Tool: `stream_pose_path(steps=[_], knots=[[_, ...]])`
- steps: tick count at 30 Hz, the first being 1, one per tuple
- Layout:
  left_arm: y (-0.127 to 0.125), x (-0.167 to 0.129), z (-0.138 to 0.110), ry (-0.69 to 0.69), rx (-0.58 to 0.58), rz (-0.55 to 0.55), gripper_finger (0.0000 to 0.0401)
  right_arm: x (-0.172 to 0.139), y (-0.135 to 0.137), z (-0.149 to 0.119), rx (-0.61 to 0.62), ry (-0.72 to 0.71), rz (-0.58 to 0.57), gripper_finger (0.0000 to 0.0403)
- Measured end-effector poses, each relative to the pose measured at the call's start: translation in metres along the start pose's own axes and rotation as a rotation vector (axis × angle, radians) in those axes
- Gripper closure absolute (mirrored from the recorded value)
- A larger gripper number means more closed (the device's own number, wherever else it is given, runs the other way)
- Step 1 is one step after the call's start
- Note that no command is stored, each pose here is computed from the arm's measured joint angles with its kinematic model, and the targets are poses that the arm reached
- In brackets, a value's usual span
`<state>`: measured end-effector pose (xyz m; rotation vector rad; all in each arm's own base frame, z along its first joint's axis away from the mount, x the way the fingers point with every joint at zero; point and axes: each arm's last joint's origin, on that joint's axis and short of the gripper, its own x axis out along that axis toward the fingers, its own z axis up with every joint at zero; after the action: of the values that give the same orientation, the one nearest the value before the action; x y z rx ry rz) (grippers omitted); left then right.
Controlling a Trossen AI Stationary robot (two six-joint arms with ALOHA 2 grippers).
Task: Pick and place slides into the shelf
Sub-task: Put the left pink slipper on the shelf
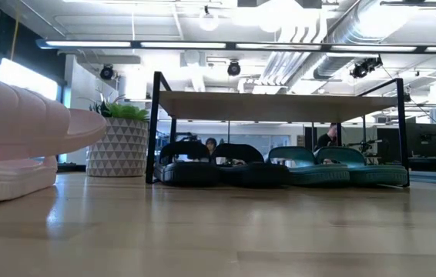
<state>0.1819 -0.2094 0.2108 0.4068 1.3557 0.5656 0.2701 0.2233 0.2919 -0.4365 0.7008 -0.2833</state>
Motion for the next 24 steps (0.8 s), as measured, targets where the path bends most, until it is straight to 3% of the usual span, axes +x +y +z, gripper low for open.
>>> stream_pose_path(steps=[17, 24], knots=[[-0.0009, 0.0017, 0.0032, -0.105, 0.012, 0.064, 0.0224, -0.0025, 0.0018, -0.0006, -0.007, -0.014, -0.017, 0.0403], [-0.0017, 0.0014, 0.0059, -0.167, 0.071, 0.082, 0.0224, -0.0023, 0.0018, -0.0006, -0.005, -0.014, -0.018, 0.0403]])
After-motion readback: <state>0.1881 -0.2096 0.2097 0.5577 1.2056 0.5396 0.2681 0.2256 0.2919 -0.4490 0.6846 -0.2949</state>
